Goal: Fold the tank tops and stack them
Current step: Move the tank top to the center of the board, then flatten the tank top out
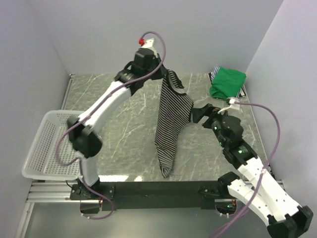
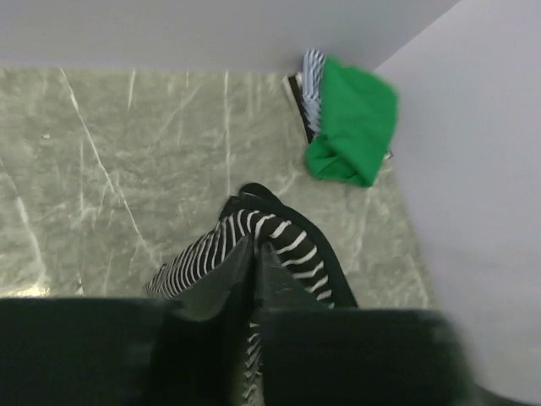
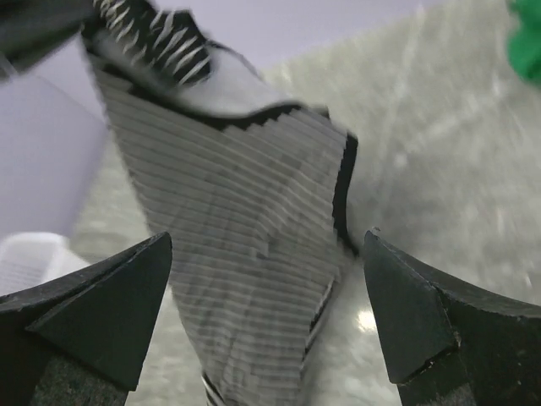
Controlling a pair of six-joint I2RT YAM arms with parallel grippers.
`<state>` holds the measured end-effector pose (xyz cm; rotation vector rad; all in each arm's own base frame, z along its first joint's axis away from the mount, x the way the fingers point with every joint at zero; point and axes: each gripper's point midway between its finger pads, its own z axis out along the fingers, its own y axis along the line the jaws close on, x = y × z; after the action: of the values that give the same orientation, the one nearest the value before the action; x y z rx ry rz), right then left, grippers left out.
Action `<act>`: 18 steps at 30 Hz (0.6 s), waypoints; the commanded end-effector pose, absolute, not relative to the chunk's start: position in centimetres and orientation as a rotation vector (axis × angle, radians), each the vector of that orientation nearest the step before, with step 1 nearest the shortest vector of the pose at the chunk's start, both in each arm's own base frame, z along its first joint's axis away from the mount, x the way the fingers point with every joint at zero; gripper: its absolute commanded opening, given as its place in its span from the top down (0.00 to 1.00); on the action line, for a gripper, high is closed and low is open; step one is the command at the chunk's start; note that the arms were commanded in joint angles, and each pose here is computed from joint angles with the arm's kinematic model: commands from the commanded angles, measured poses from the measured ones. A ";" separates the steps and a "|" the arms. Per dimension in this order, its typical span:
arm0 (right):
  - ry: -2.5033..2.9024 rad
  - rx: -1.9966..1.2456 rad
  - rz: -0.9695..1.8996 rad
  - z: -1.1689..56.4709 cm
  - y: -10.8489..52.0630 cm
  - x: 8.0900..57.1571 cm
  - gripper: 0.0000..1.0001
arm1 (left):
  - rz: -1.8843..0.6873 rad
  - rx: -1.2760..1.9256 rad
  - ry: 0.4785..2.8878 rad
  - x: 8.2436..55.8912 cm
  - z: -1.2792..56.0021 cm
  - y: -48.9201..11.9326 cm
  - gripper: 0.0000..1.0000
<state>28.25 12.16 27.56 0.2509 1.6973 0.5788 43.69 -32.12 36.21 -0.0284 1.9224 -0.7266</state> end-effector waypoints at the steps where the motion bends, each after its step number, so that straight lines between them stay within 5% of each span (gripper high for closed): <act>1: 1.756 0.341 0.523 23.5 11.7 29.4 0.00 | -0.843 -0.021 1.894 47.7 36.6 -33.5 0.80; 3: 1.800 0.365 0.515 21.2 11.8 29.6 0.01 | -0.845 -0.022 1.910 49.9 35.5 -33.7 0.59; 7: 1.890 0.391 0.467 17.3 11.9 30.5 0.01 | -0.815 -0.018 1.905 49.8 35.9 -32.9 0.46; 13: 2.021 0.391 0.491 12.7 13.6 31.8 0.12 | -0.809 -0.165 1.919 43.1 35.9 -28.3 0.53; 15: 2.053 0.363 0.527 11.9 14.5 31.6 0.22 | -0.729 -0.197 2.005 41.1 31.4 -27.0 0.58; 18: 2.083 0.338 0.588 10.5 15.6 30.4 0.24 | -0.733 -0.217 2.070 36.9 27.4 -25.2 0.61</act>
<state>30.39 13.97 9.66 0.3524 2.1346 0.4748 39.50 -26.54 29.44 -0.1604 2.0600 -0.7303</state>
